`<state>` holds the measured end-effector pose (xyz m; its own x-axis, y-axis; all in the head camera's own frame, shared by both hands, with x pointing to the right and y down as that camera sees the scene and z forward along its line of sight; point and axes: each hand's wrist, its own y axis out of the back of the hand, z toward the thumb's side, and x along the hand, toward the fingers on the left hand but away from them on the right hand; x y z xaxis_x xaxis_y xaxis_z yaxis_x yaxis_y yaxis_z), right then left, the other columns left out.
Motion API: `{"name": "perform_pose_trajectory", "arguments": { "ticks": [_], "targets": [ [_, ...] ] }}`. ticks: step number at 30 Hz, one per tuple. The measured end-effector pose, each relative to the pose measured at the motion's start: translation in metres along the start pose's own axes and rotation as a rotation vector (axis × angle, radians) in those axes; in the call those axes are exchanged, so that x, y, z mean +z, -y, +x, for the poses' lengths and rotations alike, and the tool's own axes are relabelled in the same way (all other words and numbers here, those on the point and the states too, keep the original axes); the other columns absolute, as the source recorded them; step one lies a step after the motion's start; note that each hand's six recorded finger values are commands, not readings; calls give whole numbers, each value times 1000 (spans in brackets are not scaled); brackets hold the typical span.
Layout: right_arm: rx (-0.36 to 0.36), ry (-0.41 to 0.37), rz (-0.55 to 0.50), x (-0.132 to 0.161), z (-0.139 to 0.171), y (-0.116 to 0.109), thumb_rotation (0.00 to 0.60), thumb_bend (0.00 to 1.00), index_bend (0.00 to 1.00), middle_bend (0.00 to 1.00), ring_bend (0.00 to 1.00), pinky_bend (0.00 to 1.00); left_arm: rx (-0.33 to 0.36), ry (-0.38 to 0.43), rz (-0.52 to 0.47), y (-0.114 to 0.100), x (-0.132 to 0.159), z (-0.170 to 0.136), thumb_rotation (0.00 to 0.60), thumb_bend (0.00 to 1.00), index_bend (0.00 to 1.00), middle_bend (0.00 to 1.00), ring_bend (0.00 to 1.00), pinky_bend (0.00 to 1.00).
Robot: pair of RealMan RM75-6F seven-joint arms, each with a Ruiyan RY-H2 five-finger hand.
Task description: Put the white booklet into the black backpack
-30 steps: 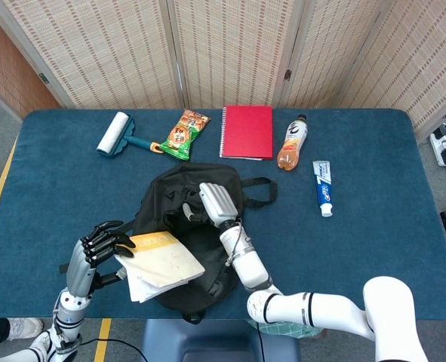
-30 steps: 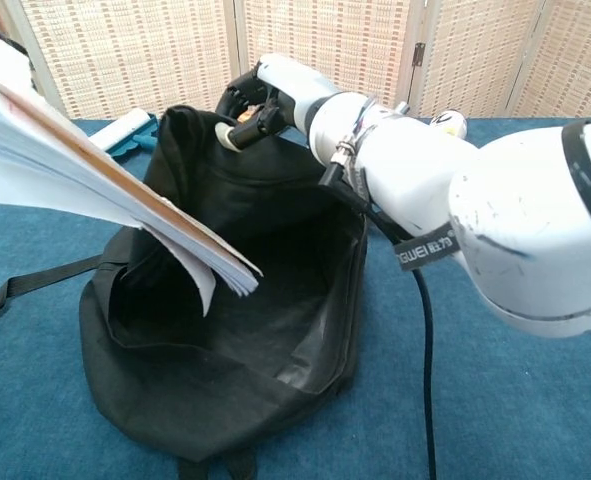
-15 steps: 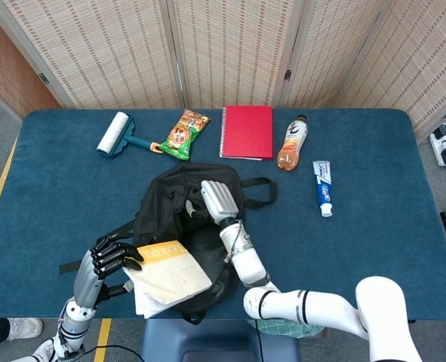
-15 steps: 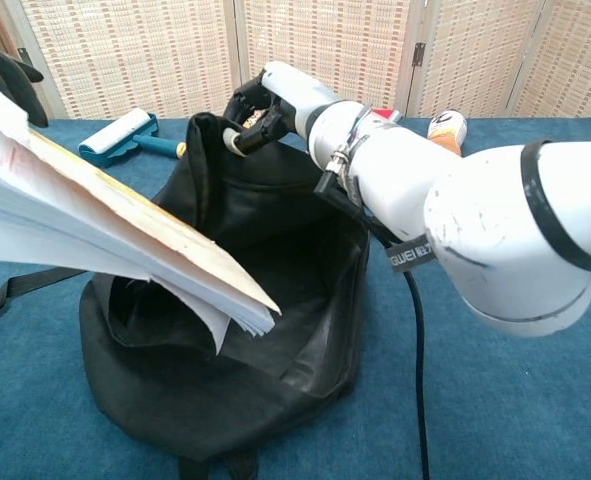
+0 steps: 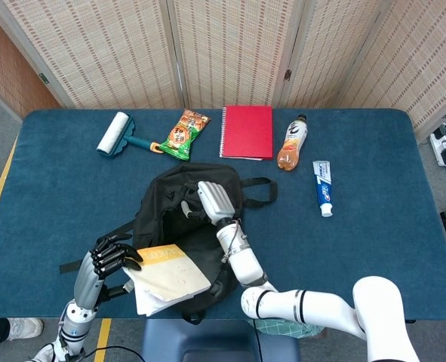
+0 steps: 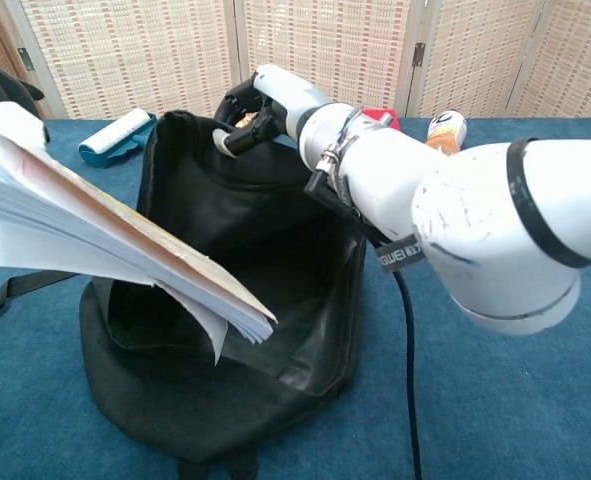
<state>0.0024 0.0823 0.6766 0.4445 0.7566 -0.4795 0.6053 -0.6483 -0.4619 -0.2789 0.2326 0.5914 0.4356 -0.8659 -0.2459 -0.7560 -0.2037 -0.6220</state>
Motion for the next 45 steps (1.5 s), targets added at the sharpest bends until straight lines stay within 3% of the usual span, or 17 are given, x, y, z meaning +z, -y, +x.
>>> {"name": "perform_pose_trajectory", "arguments": {
  "ticks": [11, 25, 35, 45],
  "targets": [
    [3, -45, -61, 10, 17, -18, 600, 666, 759, 397, 375, 221, 21, -131, 128, 11, -24, -9, 600, 469, 662, 618, 542, 332],
    [-2, -84, -112, 28, 27, -21, 600, 672, 758, 397, 372, 221, 8, -164, 380, 16, -31, -22, 600, 478, 668, 679, 602, 348],
    [-13, -68, -129, 27, 28, -23, 600, 673, 752, 396, 369, 221, -72, -55, 477, 37, -17, -24, 600, 478, 668, 683, 604, 347],
    [-11, -61, -126, 27, 28, -20, 600, 672, 744, 394, 366, 221, -150, 71, 506, 66, -1, -18, 600, 480, 670, 688, 603, 347]
  ]
}}
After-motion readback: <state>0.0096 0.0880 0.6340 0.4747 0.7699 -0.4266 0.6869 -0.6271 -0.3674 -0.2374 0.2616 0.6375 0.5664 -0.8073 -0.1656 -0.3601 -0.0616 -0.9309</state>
